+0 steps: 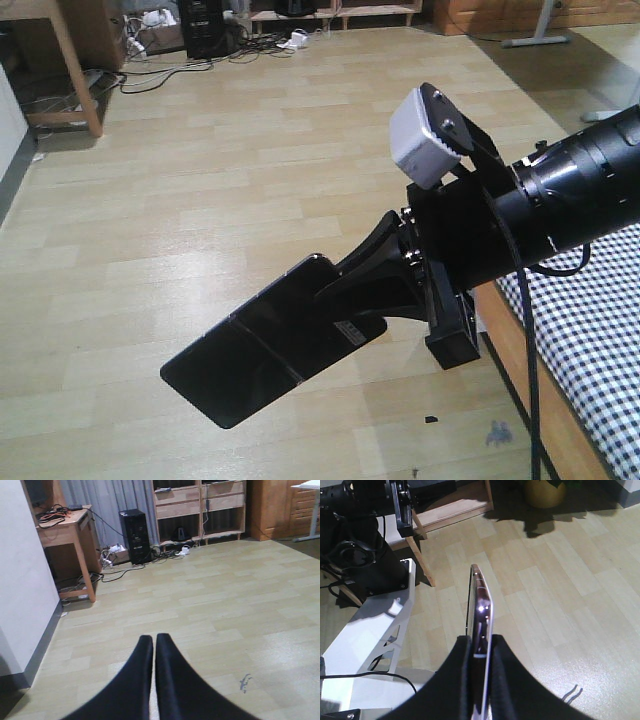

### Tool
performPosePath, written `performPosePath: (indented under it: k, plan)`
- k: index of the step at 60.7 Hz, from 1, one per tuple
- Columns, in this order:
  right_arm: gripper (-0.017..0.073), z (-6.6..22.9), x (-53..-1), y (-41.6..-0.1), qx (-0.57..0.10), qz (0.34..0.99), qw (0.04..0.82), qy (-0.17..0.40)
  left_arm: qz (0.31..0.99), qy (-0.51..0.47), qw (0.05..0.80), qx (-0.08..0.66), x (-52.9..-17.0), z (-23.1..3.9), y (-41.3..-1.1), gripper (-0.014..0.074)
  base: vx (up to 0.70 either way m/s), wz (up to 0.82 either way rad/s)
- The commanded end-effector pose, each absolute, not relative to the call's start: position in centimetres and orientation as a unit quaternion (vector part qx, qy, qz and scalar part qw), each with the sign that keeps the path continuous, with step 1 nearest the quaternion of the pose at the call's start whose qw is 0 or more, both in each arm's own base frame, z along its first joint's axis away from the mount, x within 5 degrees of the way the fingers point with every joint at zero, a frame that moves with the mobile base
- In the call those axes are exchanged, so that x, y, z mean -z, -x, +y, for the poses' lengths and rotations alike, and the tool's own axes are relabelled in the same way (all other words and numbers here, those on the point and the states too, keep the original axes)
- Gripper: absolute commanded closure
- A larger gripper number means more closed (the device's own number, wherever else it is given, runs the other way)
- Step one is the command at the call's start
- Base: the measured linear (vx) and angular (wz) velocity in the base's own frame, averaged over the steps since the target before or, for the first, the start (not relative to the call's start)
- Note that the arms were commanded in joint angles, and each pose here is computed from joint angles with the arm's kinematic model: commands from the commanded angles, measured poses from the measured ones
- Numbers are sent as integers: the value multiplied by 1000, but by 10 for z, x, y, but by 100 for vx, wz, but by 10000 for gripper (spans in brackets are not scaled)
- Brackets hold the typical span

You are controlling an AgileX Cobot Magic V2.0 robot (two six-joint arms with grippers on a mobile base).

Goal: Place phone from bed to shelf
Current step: 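Drive the base away from the bed holding the phone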

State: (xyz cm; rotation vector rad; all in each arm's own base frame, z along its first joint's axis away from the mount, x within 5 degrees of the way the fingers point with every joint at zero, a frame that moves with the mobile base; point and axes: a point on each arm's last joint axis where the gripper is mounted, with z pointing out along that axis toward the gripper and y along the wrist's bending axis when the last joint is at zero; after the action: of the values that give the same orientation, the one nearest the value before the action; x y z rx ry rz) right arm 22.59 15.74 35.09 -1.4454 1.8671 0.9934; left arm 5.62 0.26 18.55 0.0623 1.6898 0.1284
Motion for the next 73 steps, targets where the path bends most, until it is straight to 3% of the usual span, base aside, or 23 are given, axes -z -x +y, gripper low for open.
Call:
performPosePath:
  k: [1, 40, 73]
  plan:
    - [561, 158, -372, -213, -409, 669, 299, 543, 710, -23, 702, -53, -200, 2, -55, 592, 4, 17]
    - [561, 158, -372, -213, -409, 669, 299, 543, 710, -23, 702, -53, -200, 2, -55, 592, 10, 13]
    - [561, 158, -372, -213, -409, 669, 299, 543, 710, -23, 702, -53, -200, 2, -55, 592, 28, 1]
